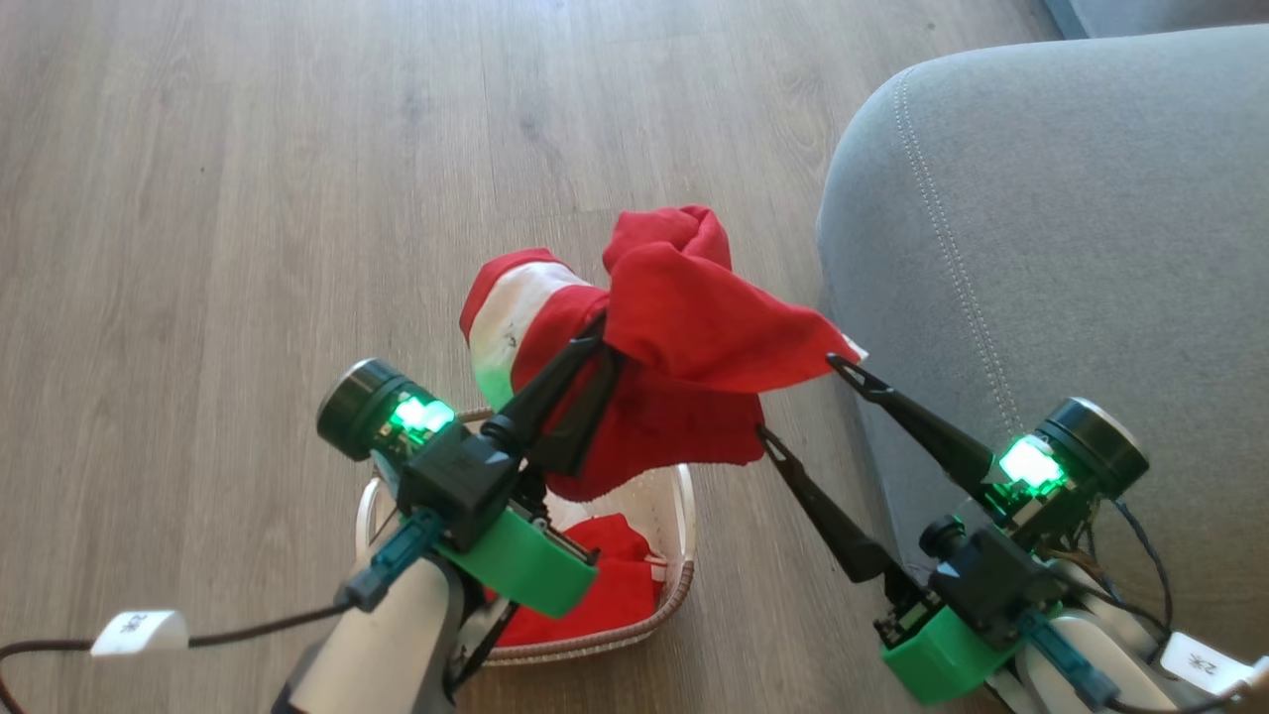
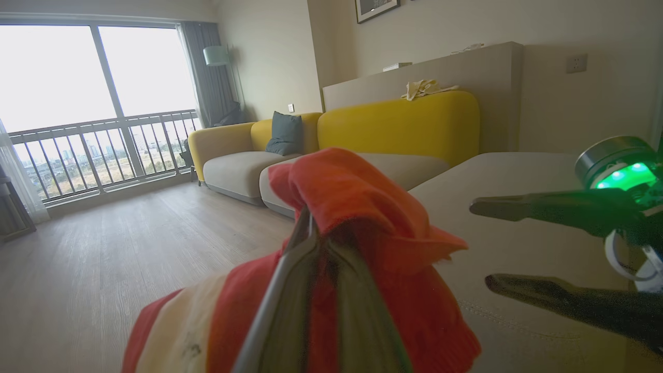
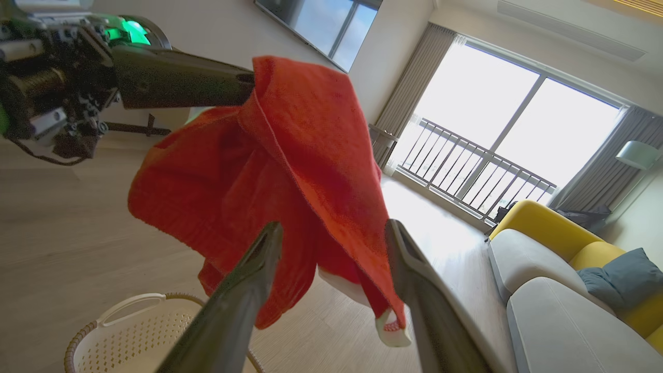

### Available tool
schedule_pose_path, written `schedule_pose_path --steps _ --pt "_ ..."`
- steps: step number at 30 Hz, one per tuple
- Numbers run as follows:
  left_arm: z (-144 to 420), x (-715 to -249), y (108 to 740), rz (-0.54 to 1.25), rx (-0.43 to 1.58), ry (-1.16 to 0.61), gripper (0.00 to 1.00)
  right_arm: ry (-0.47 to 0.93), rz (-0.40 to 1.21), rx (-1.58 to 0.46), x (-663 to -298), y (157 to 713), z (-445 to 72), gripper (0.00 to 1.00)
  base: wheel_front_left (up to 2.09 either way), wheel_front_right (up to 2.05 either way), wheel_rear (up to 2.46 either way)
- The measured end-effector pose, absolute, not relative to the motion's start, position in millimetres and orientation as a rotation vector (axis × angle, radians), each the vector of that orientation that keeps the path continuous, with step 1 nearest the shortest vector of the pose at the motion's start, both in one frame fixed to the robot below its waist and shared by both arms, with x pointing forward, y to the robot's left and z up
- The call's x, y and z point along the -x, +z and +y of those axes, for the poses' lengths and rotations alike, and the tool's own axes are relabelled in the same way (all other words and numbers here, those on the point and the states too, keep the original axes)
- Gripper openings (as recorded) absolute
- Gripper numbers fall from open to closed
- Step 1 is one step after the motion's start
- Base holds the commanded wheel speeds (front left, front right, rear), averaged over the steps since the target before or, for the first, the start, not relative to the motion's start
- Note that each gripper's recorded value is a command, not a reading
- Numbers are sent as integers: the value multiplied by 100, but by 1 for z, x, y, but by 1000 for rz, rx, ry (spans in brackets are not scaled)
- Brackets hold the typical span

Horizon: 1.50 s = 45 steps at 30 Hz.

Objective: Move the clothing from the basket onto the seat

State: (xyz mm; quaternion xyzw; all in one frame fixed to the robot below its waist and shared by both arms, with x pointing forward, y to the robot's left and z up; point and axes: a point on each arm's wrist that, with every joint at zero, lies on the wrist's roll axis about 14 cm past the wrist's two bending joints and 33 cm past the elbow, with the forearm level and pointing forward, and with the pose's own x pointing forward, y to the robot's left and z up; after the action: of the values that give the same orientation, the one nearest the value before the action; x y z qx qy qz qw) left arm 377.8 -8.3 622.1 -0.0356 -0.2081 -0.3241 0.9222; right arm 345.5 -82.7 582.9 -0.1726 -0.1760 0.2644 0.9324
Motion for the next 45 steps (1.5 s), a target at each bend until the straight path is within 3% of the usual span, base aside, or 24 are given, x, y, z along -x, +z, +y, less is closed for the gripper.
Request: schedule_pose_path --steps 13,34,45 --pt "-37 -353 616 -422 39 -795 0 601 -291 390 -358 557 -70 100 0 0 0" --pt "-63 -328 614 -418 41 -911 0 807 -259 372 -338 537 -17 100 0 0 0" --pt "-61 -329 616 -420 47 -900 0 761 -273 352 -348 546 -25 100 0 0 0"
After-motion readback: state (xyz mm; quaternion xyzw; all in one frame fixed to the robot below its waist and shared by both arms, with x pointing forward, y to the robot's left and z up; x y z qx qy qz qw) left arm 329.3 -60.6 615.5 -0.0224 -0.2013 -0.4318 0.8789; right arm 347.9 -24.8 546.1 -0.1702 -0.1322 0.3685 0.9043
